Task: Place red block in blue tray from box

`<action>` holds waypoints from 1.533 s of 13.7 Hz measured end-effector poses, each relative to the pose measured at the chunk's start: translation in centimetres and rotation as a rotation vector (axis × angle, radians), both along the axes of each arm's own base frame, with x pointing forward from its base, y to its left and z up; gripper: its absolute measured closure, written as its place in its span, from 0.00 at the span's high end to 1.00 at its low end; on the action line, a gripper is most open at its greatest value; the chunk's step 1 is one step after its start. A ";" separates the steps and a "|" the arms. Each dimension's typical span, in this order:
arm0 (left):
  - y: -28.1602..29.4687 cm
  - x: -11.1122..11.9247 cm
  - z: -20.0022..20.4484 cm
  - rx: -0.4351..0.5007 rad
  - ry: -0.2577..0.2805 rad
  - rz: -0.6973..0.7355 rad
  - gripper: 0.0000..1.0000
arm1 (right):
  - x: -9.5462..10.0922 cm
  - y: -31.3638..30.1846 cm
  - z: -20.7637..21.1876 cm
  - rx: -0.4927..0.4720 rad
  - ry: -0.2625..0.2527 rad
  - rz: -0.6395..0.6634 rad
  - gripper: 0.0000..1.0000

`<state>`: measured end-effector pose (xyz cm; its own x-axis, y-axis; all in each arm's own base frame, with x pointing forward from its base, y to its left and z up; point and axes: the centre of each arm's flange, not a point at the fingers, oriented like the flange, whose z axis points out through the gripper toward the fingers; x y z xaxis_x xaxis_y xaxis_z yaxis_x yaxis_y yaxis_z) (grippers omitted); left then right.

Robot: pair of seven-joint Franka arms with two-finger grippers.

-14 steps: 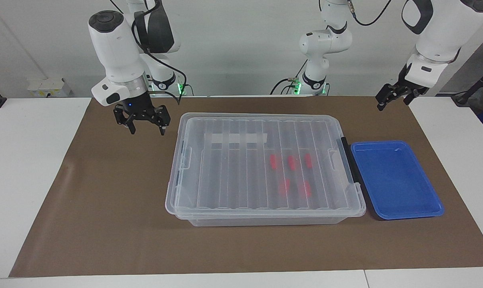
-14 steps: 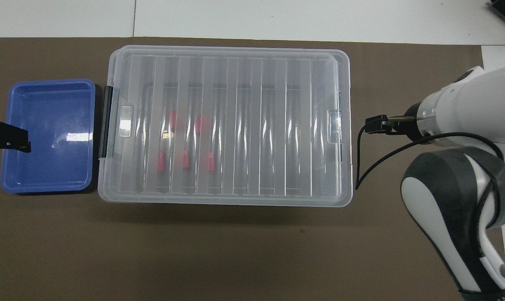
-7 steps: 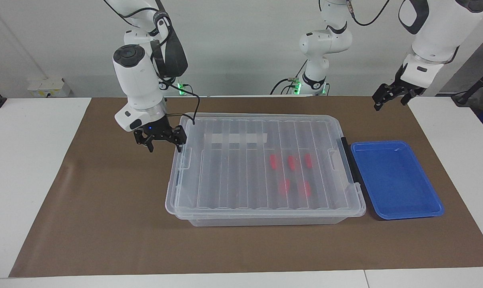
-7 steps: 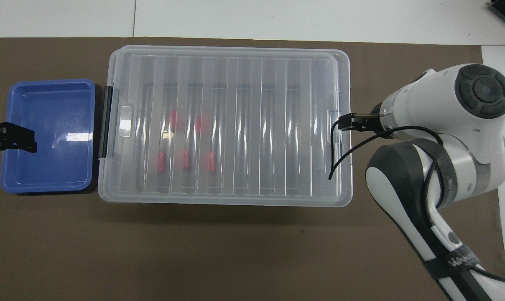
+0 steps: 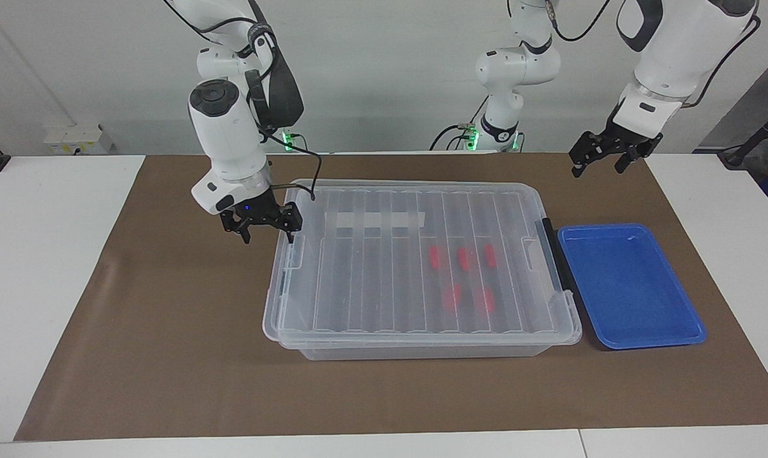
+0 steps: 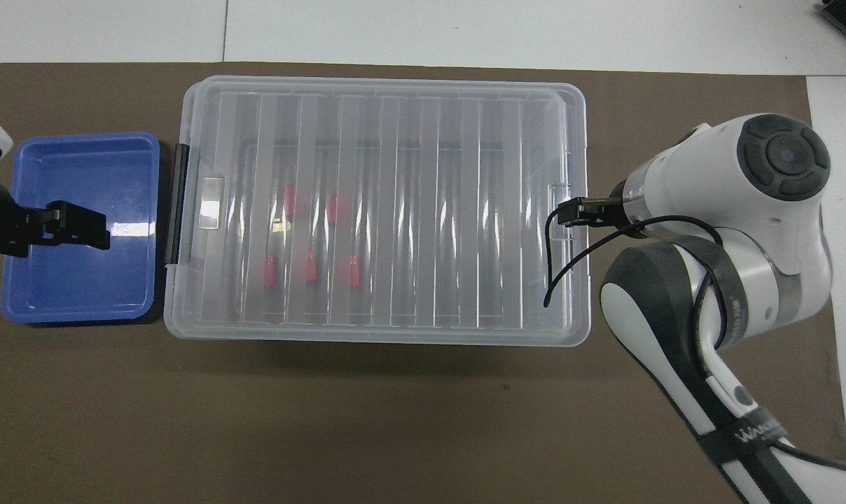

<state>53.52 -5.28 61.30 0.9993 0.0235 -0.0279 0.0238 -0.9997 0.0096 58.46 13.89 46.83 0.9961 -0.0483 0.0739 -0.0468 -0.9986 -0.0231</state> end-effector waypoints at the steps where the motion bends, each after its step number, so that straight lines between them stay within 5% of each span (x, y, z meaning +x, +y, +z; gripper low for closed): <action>1: -0.6 -0.1 0.0 0.000 0.000 -0.010 1.00 | 0.0 0.0 -0.1 -0.001 0.003 0.000 1.00; 10: -3.7 -0.4 0.1 -0.014 -0.002 -0.006 1.00 | 0.0 -0.7 -0.6 -0.009 0.014 0.014 1.00; 15: -7.4 0.0 -0.9 -0.041 -0.093 0.168 1.00 | 0.7 -4.6 -0.7 -0.024 0.015 0.069 1.00; 21: -9.3 0.7 -2.9 -0.057 -0.126 0.172 1.00 | 1.1 -11.0 -0.6 -0.051 0.041 0.178 1.00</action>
